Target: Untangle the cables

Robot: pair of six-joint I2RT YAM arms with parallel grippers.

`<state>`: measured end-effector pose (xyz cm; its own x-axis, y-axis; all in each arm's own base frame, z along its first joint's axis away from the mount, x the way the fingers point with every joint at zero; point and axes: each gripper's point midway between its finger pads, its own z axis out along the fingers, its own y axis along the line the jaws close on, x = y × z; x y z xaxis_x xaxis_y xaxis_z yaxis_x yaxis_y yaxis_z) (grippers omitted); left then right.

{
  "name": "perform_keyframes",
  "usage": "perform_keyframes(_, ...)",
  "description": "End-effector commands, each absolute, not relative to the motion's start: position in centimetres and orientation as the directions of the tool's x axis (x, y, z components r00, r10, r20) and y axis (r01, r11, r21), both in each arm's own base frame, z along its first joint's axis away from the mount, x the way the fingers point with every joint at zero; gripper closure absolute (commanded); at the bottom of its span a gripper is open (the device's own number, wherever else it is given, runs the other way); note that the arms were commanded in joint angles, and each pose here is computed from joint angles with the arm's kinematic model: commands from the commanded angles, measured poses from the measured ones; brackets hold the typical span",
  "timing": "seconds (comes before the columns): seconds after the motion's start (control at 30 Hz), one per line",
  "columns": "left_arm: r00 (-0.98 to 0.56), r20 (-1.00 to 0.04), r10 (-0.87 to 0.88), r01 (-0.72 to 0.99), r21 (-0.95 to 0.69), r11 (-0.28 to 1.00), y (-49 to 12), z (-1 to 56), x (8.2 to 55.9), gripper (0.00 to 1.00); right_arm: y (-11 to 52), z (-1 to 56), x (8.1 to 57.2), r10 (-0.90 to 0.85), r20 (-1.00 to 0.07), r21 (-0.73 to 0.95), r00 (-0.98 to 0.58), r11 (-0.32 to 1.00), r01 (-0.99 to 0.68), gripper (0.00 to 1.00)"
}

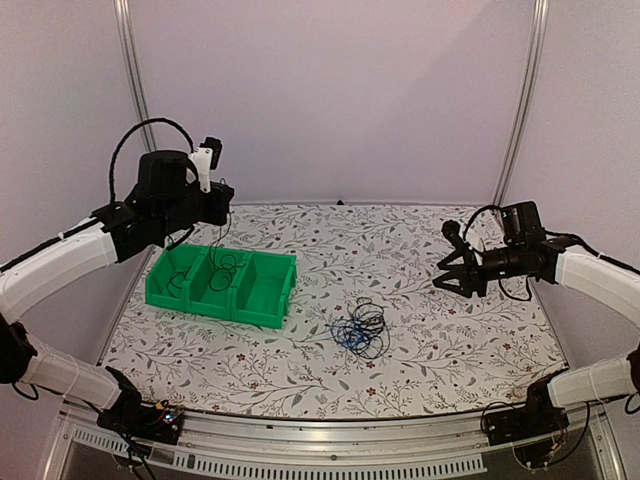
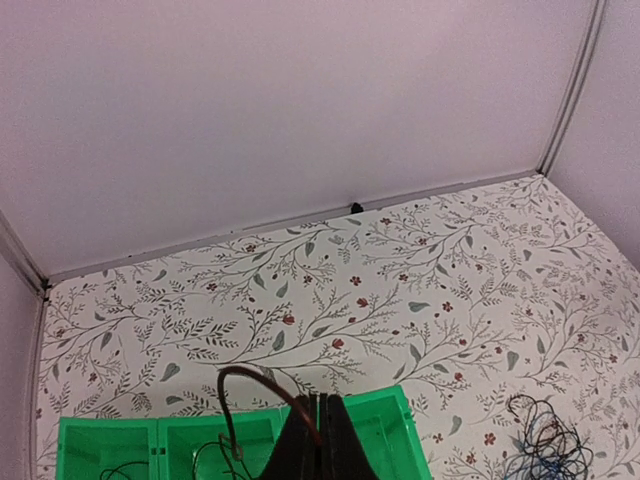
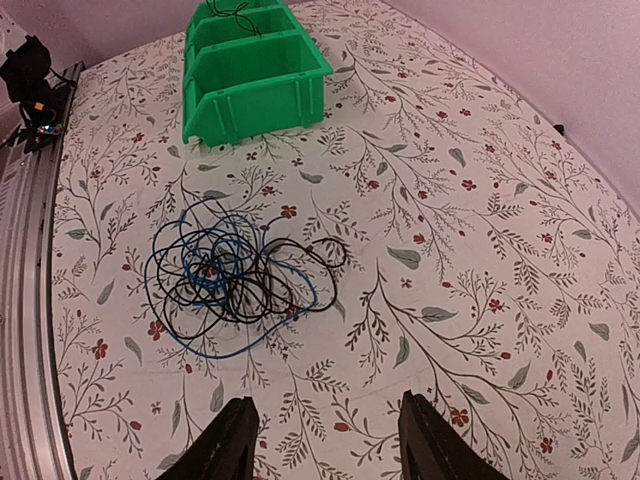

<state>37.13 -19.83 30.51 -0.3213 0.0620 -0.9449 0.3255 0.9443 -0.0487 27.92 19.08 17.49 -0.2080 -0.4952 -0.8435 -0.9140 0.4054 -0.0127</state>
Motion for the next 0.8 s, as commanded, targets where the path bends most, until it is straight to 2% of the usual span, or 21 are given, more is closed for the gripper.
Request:
perform_keyframes(0.0, -0.355, -0.933, 0.06, 0.169, -0.002, 0.986, -16.1, 29.1, 37.6, 1.0, 19.2, 17.5, 28.0, -0.505, -0.838, -0.01, -0.208, 0.395, -0.919, 0.48)
perform_keyframes(0.27, -0.448, -0.892, 0.064, 0.104, 0.019, 0.994, -14.4, 23.8, 38.3, 1.0, 19.2, 17.3, 28.0, -0.51, -0.833, -0.003, -0.215, 0.393, -0.92, 0.48)
perform_keyframes(0.77, -0.596, -0.803, 0.019, 0.224, -0.144, 0.964, -18.9, 14.3, 39.2, 1.0, 19.1, 16.5, 28.0, -0.524, -0.819, 0.015, -0.235, 0.39, -0.921, 0.48)
